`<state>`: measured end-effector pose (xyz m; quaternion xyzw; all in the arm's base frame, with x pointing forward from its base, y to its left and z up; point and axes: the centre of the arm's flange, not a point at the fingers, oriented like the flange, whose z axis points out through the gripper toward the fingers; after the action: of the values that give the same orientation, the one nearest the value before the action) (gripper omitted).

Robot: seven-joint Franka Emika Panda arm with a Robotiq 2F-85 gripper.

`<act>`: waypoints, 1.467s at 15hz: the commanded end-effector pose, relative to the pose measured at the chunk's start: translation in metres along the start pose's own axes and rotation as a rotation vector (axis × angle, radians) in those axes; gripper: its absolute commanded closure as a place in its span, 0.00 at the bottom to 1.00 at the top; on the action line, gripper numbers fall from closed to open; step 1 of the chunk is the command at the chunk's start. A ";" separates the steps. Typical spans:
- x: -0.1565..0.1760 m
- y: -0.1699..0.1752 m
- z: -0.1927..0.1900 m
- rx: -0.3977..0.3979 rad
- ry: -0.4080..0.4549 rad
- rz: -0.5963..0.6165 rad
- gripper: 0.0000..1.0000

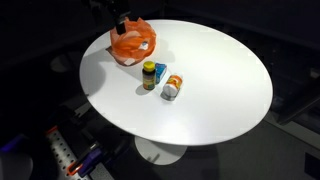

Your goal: Remove the roll on stick from the plastic bag and put it on the table

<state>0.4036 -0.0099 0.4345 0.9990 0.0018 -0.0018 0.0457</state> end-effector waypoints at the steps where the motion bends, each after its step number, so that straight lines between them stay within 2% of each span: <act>1: 0.015 -0.001 -0.017 0.014 0.001 -0.033 0.00; 2: 0.008 -0.004 -0.001 0.002 -0.001 -0.013 0.00; 6: 0.011 -0.004 -0.008 0.002 0.010 -0.018 0.00; 9: 0.032 -0.005 0.002 0.005 0.028 0.041 0.00; 17: 0.079 -0.043 0.042 0.117 0.103 -0.026 0.00; 22: 0.106 -0.072 0.068 0.172 0.155 -0.157 0.00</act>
<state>0.4840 0.0468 0.3707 0.9970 0.0421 0.0615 -0.0228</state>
